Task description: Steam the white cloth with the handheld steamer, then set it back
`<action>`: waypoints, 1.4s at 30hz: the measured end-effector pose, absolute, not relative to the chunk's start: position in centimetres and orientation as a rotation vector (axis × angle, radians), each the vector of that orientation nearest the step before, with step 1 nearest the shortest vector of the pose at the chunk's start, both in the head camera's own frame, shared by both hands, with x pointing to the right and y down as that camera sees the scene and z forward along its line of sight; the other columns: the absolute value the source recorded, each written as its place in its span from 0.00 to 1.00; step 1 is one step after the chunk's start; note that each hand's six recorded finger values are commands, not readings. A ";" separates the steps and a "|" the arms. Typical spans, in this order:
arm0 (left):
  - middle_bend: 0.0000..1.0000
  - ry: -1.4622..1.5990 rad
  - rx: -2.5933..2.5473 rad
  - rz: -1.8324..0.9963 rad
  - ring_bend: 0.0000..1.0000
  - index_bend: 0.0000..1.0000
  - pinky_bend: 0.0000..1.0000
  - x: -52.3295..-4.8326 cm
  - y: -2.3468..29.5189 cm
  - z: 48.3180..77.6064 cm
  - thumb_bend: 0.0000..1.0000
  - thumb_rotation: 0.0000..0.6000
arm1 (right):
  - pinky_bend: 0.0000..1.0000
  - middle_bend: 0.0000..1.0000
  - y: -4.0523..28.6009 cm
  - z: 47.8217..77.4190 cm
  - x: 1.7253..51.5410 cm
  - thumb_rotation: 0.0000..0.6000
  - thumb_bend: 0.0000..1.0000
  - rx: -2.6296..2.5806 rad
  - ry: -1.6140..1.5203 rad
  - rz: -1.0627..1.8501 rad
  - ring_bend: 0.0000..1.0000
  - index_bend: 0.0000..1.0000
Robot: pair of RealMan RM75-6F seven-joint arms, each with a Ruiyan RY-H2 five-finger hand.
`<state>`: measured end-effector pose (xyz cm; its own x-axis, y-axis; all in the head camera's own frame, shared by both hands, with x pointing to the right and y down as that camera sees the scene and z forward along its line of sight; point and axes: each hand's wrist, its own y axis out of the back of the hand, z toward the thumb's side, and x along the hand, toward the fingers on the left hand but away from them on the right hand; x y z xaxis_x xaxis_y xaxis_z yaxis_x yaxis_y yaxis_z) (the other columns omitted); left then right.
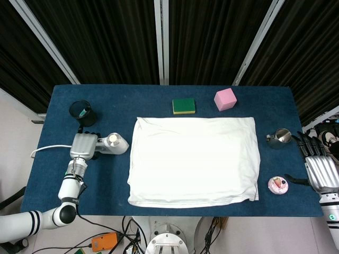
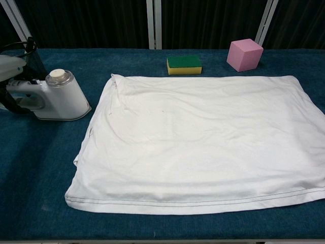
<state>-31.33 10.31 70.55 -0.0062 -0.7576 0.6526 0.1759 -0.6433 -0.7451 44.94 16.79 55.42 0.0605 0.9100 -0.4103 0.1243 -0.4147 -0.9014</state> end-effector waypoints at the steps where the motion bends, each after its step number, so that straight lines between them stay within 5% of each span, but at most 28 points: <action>1: 0.50 0.616 -1.591 -1.732 0.41 0.48 0.00 -31.3 10.3 70.6 0.19 1.00 | 0.00 0.00 16.8 55.5 45.0 1.00 0.11 -1.640 -1.052 1.425 0.00 0.00; 9: 0.62 0.599 -1.627 -1.738 0.52 0.59 0.02 -31.2 10.3 71.4 0.25 1.00 | 0.00 0.00 16.9 55.8 45.1 1.00 0.11 -1.646 -1.058 1.435 0.00 0.00; 15: 0.71 0.612 -1.662 -1.732 0.59 0.69 0.08 -31.2 10.4 71.5 0.40 0.99 | 0.00 0.00 16.8 55.8 45.2 1.00 0.11 -1.646 -1.064 1.439 0.00 0.00; 23: 0.74 0.593 -1.694 -1.710 0.62 0.70 0.11 -31.8 10.2 71.0 0.45 0.95 | 0.00 0.00 16.8 55.9 45.3 1.00 0.11 -1.644 -1.066 1.443 0.00 0.00; 35: 0.84 0.564 -1.803 -1.655 0.71 0.78 0.62 -32.2 9.8 70.2 0.51 0.97 | 0.00 0.00 16.9 55.6 45.2 1.00 0.11 -1.638 -1.073 1.444 0.00 0.00; 42: 0.88 0.551 -1.877 -1.623 0.74 0.82 0.65 -32.2 9.8 69.8 0.53 1.00 | 0.00 0.00 17.0 55.4 45.1 1.00 0.11 -1.637 -1.074 1.445 0.00 0.00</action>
<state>-32.21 9.77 69.84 0.1702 -0.6529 0.7381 0.0684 -0.7394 -0.6698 45.14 16.98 55.45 0.0368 0.9086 -0.4161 0.1361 -0.4171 -0.8986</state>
